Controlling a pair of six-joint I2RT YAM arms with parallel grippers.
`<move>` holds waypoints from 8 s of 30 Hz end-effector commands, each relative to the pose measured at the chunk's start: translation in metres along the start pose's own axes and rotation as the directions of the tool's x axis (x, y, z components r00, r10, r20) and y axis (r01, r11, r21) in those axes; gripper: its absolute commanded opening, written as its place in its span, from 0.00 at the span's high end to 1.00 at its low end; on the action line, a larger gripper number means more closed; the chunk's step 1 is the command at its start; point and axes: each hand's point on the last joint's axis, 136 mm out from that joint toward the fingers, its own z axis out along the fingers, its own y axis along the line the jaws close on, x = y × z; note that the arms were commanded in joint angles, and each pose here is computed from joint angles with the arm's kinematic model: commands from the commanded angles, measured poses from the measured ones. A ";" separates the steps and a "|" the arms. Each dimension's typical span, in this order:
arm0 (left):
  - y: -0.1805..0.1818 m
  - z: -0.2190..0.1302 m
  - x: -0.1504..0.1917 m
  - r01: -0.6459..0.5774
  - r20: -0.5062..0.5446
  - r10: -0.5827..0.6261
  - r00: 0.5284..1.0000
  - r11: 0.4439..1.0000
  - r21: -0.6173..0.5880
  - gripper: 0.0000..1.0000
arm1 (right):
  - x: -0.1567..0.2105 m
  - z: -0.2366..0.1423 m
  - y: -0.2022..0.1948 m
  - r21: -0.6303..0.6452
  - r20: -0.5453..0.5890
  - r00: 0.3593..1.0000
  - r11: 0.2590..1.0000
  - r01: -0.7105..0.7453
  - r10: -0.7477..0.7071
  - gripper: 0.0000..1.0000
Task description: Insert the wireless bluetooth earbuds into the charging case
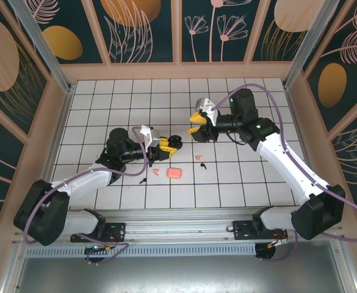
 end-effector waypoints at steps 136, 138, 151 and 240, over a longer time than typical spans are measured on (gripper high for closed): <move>0.056 0.029 0.046 0.064 0.042 -0.058 0.997 0.986 -0.153 0.93 | 0.113 0.013 -0.031 0.458 0.300 0.524 0.361 -0.812 0.797 0.73; 0.056 0.031 0.045 0.054 0.043 -0.048 0.998 0.988 -0.146 0.93 | 0.104 0.013 -0.031 0.437 0.314 0.533 0.379 -0.816 0.786 0.73; 0.054 0.030 0.047 0.050 0.019 -0.048 0.999 0.988 -0.148 0.93 | 0.159 0.002 -0.025 0.604 0.026 0.498 0.384 -0.699 0.867 0.69; 0.044 0.000 0.065 0.110 -0.011 -0.117 0.993 0.957 -0.269 0.93 | 0.305 0.030 -0.012 0.695 -0.613 0.246 0.661 -0.283 0.750 0.68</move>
